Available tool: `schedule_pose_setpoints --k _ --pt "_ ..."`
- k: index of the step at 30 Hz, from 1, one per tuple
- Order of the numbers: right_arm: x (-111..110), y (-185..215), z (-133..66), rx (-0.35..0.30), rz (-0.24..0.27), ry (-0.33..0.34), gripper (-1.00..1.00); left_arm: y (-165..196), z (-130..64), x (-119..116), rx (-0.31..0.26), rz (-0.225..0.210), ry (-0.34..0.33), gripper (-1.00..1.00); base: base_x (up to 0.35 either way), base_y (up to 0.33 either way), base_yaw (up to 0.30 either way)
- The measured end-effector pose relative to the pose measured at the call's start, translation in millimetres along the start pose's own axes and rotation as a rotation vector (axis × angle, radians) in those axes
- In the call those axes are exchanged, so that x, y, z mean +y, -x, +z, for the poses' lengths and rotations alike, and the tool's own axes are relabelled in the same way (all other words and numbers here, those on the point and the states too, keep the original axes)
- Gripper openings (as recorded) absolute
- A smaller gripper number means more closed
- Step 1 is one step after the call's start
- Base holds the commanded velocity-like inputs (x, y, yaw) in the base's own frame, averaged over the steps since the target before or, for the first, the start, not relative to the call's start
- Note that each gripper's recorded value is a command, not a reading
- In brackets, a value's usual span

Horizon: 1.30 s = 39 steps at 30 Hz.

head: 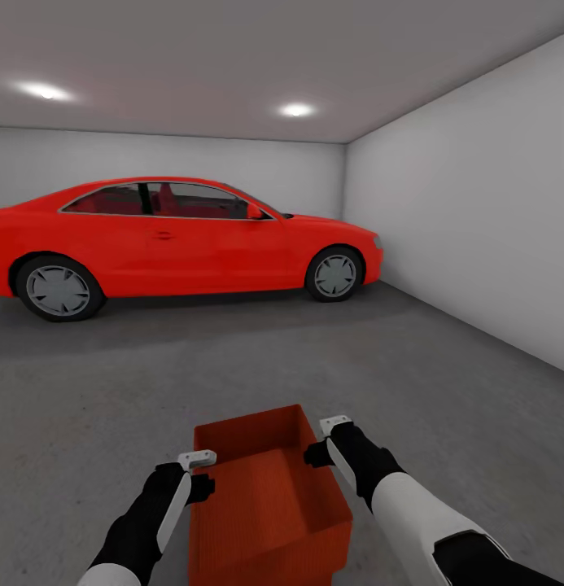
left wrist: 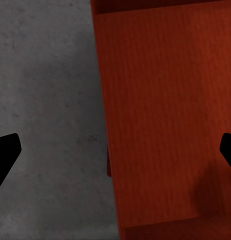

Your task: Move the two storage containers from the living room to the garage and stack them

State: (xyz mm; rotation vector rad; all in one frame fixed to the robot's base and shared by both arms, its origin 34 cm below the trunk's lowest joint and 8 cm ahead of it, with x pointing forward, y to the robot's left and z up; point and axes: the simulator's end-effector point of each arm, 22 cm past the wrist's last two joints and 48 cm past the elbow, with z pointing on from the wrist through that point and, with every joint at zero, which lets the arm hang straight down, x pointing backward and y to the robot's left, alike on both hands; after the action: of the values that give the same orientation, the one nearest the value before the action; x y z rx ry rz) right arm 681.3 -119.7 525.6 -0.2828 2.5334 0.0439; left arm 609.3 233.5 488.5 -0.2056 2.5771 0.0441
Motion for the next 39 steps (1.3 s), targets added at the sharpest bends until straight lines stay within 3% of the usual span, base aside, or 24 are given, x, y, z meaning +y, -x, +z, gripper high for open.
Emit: schedule_pose_setpoints --k 39 --pt "-2.3 -9.5 6.8 0.019 0.004 -0.001 1.0 -7.9 6.7 7.3 0.02 0.003 0.014 1.0 0.0 0.0 0.0"
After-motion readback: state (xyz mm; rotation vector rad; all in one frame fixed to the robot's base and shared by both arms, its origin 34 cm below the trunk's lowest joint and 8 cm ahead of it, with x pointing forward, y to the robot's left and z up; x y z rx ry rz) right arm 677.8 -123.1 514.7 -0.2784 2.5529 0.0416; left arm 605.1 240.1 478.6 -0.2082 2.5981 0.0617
